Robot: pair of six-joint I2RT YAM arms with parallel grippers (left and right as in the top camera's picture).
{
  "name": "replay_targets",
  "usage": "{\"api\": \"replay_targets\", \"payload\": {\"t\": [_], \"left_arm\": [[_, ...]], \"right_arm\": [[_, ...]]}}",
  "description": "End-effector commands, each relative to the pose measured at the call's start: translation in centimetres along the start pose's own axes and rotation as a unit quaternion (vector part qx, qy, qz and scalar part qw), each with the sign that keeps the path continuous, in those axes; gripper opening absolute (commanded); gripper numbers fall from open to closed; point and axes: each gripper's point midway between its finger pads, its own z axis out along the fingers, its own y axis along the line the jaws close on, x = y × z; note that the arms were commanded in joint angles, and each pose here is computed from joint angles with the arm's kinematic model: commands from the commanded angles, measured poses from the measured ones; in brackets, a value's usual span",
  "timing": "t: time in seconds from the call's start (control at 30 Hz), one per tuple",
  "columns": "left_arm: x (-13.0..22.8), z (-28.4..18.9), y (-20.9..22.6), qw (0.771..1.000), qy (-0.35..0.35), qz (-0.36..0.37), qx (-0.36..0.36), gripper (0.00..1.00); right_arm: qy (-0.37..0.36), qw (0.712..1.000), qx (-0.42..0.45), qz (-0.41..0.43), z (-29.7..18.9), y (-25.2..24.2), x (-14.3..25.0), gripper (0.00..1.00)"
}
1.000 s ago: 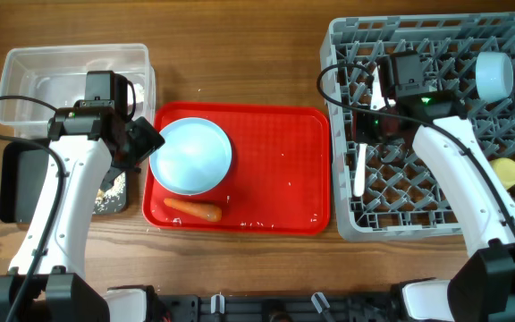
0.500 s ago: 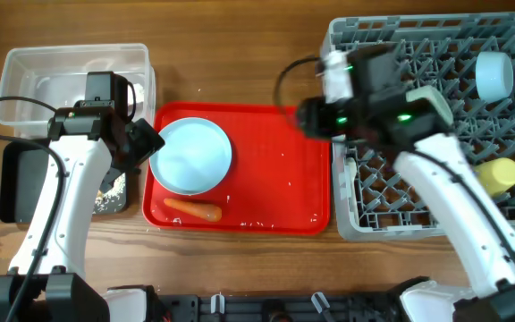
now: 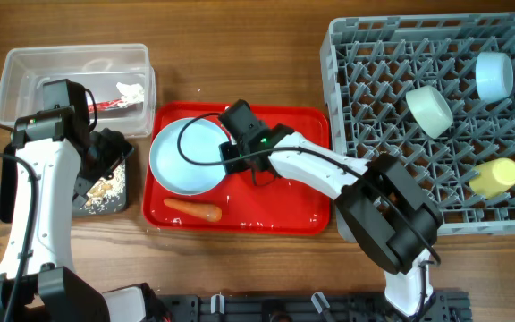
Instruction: Sort waste into correct bins and load items into the dishwasher rack
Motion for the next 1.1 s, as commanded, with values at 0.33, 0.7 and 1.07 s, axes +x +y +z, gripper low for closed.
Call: {"api": "replay_targets", "payload": {"t": [0.33, 0.7, 1.07], "left_arm": [[-0.1, -0.1, 0.4, 1.000, -0.008, -0.009, -0.004, 1.00], [-0.1, -0.1, 0.4, 1.000, -0.007, -0.009, -0.003, 1.00], [-0.2, -0.1, 0.3, 1.000, -0.008, -0.009, -0.002, 1.00]], "right_arm": [[-0.002, 0.979, 0.168, 0.113, -5.9, -11.4, -1.0, 0.04], [-0.232, 0.927, 0.295, 0.000, -28.9, -17.0, -7.8, 0.04], [-0.206, 0.770, 0.598, 0.084, -37.4, -27.8, -5.0, 0.04]]}}
